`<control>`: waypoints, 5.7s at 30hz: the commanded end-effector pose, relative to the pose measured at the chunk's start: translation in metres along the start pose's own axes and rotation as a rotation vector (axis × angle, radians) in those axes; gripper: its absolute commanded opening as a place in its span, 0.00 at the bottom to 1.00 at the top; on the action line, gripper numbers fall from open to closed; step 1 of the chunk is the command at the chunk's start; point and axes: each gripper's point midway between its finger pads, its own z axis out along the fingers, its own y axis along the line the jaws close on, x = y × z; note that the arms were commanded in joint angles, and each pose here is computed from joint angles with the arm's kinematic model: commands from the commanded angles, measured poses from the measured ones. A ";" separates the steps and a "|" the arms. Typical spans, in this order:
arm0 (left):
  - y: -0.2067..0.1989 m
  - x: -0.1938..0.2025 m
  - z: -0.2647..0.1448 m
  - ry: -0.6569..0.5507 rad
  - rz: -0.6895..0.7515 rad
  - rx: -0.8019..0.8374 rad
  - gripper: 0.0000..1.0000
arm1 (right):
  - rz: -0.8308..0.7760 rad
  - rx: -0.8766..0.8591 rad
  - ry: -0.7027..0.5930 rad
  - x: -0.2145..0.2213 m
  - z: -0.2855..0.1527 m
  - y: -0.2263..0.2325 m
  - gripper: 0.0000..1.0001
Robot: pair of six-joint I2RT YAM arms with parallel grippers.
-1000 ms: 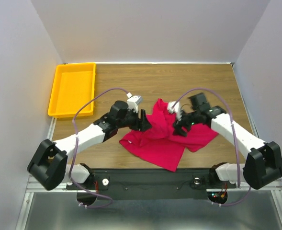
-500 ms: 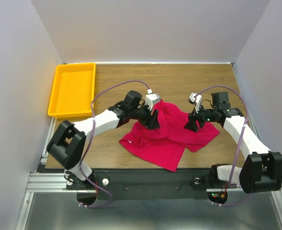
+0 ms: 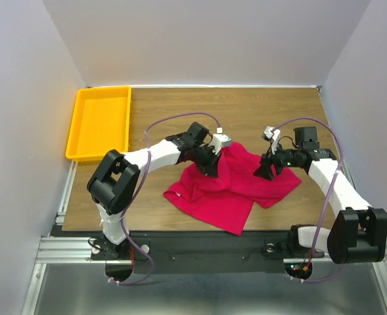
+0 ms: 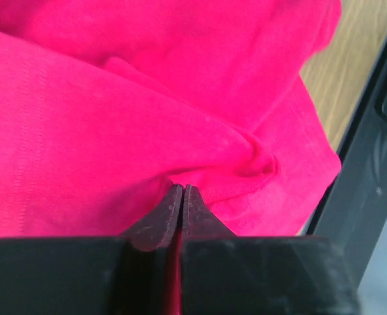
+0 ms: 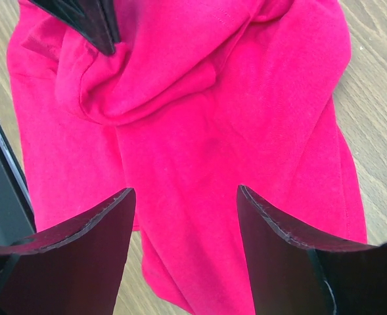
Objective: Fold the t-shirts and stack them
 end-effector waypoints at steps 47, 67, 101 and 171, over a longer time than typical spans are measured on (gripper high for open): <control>0.076 -0.016 -0.076 -0.414 -0.613 -0.361 0.64 | -0.004 0.075 -0.037 -0.004 -0.007 -0.015 0.69; 0.085 -0.010 -0.044 -0.347 -0.618 -0.282 0.48 | 0.011 0.084 -0.040 -0.002 -0.008 -0.018 0.69; 0.090 -0.027 -0.052 -0.337 -0.509 -0.308 0.29 | 0.037 0.088 -0.035 0.001 -0.008 -0.022 0.70; 0.068 -0.102 -0.350 -0.957 -0.169 -0.841 0.00 | 0.153 0.331 0.296 0.059 -0.021 -0.092 0.68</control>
